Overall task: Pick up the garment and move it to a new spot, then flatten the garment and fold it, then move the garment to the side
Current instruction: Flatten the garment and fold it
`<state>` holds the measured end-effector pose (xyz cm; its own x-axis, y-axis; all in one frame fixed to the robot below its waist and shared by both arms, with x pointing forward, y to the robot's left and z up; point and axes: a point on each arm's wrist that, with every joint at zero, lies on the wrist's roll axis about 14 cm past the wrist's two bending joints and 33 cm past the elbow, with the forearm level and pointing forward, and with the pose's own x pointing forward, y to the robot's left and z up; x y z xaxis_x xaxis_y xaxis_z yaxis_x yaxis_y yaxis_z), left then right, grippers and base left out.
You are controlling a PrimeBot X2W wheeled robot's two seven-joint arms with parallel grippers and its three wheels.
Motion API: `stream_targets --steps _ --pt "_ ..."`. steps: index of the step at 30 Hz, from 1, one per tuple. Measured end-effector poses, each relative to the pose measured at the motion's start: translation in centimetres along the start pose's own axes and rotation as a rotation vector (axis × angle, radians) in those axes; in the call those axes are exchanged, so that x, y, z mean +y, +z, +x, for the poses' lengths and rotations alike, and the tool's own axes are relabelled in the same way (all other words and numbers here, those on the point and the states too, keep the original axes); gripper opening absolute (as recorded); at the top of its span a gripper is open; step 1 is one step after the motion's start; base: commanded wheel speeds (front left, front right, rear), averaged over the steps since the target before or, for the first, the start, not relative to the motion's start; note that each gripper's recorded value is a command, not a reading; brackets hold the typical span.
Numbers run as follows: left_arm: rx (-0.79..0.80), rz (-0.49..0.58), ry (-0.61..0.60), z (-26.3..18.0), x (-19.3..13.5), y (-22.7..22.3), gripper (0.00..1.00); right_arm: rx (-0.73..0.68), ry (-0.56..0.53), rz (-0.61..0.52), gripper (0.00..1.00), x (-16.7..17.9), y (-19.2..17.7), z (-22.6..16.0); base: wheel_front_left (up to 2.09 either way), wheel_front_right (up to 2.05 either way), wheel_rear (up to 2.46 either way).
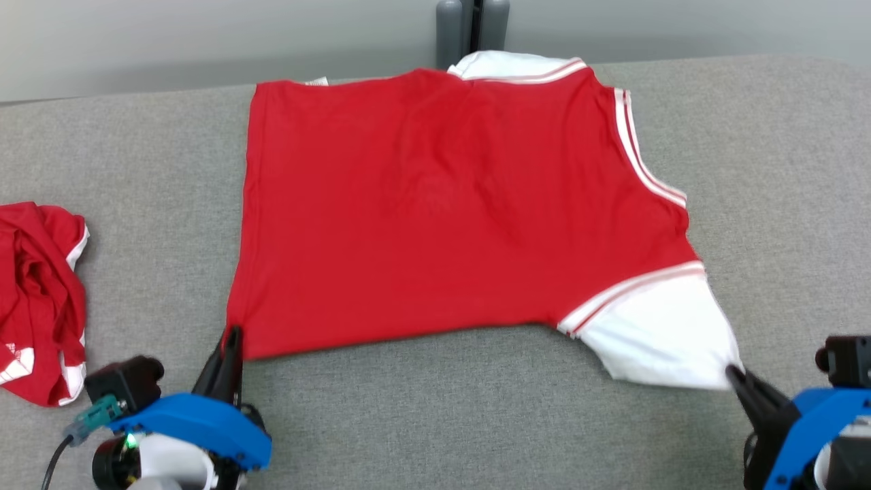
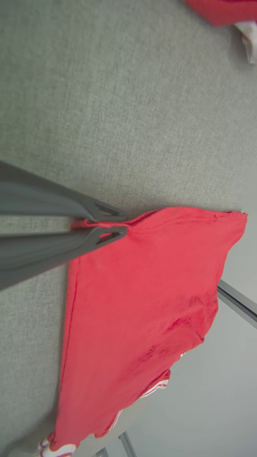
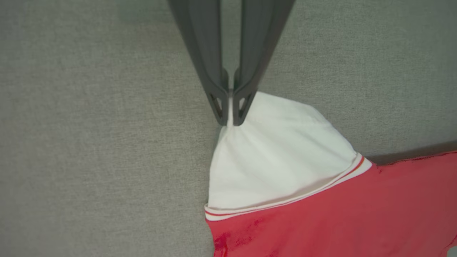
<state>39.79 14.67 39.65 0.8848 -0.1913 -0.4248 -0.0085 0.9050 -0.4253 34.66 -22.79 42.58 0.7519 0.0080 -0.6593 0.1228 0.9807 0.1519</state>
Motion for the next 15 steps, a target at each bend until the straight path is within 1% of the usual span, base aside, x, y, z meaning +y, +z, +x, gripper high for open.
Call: stream_targets --steps 2,3,4,8,11,15 --pt "0.026 0.005 0.012 -0.5 0.3 -0.5 0.0 0.025 0.006 0.013 0.0 0.0 -0.6 -0.4 0.0 0.0 0.0" --pt "0.078 0.027 0.036 -1.5 0.9 -1.2 0.0 0.082 0.013 0.031 0.0 -0.1 -2.0 -1.2 0.0 0.0 0.0" --pt "0.078 0.027 0.036 -1.5 0.9 -1.2 0.0 0.082 0.013 0.031 0.0 -0.1 -2.0 -1.2 0.0 0.0 0.0" --pt "0.157 0.044 0.067 -3.1 1.2 -2.5 0.0 0.167 0.045 0.064 0.0 0.4 -4.0 -2.4 0.0 0.0 0.0" --pt "0.186 0.06 0.069 -3.8 0.9 -2.4 0.0 0.186 0.072 0.073 0.0 1.0 -4.2 -2.6 0.0 0.0 0.0" --pt "0.262 0.072 0.113 -4.8 1.6 -3.4 0.0 0.238 0.086 0.064 0.0 1.5 -5.0 -3.0 0.0 0.0 0.0"
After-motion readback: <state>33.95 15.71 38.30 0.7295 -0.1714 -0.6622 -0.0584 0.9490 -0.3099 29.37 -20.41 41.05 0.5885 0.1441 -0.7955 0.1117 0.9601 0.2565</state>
